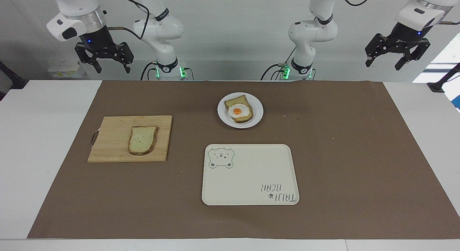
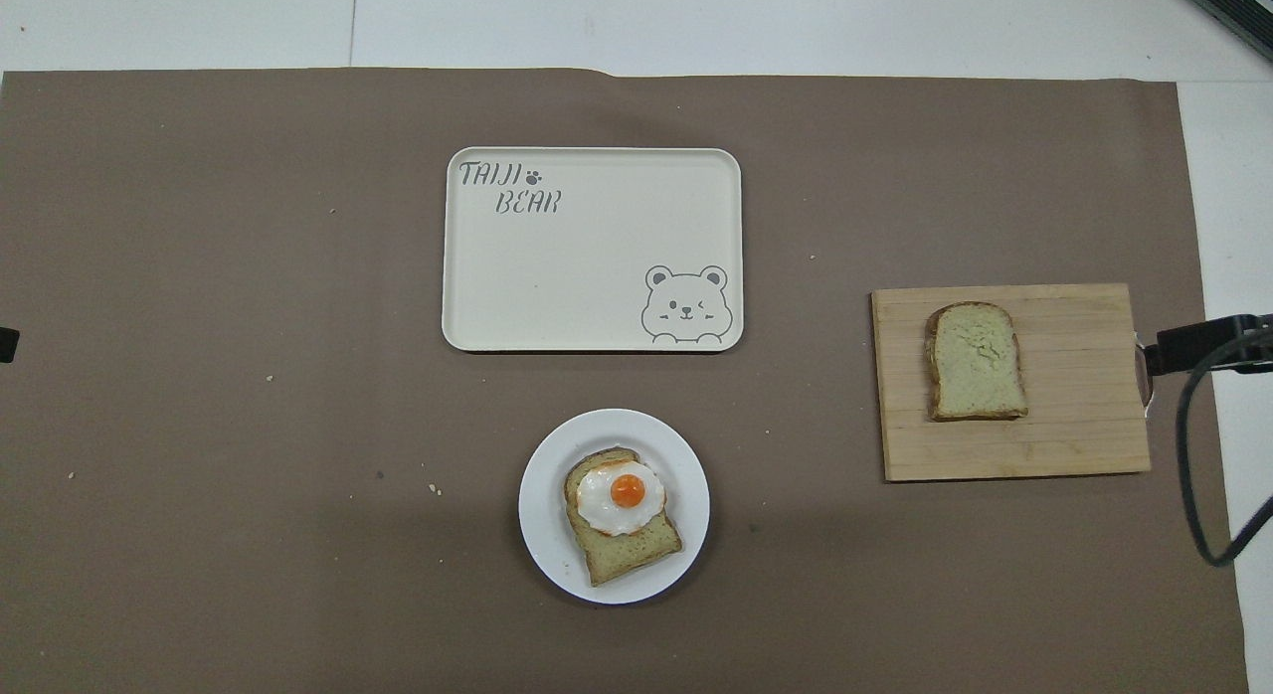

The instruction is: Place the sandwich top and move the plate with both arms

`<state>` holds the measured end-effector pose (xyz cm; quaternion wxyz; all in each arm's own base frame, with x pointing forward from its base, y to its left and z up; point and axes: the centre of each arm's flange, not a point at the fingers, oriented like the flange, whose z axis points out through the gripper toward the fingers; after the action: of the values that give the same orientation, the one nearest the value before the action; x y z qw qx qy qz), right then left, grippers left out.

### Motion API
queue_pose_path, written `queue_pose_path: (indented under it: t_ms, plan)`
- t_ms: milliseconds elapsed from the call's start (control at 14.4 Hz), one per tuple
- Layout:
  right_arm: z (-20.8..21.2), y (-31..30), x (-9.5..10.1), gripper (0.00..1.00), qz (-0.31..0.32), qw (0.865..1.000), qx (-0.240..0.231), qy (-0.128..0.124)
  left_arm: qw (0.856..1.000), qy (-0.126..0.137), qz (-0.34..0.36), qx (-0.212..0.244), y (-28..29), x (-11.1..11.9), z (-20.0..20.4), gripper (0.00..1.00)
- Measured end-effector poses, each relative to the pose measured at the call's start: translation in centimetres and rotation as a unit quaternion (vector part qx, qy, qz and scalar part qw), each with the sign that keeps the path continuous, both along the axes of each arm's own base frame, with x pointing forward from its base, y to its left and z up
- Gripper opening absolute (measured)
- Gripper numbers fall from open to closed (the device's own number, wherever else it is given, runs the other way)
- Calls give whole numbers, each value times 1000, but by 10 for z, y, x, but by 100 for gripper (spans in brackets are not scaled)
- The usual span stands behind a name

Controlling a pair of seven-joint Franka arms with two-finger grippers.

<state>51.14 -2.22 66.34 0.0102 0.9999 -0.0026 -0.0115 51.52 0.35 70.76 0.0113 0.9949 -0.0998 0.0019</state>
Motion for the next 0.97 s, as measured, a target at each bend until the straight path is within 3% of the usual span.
queue_pose_path:
  t_ms: [139,346,970]
  plan:
    - [-12,-11,2,100,-10,1000,1,4,1000,0,0,0,0,0,0,100]
    - [-47,-14,15,100,-10,1000,2,-10,1000,0,0,0,0,0,0,100]
    - [-205,-49,66,100,11,1000,28,6,1000,0,0,0,0,0,0,100]
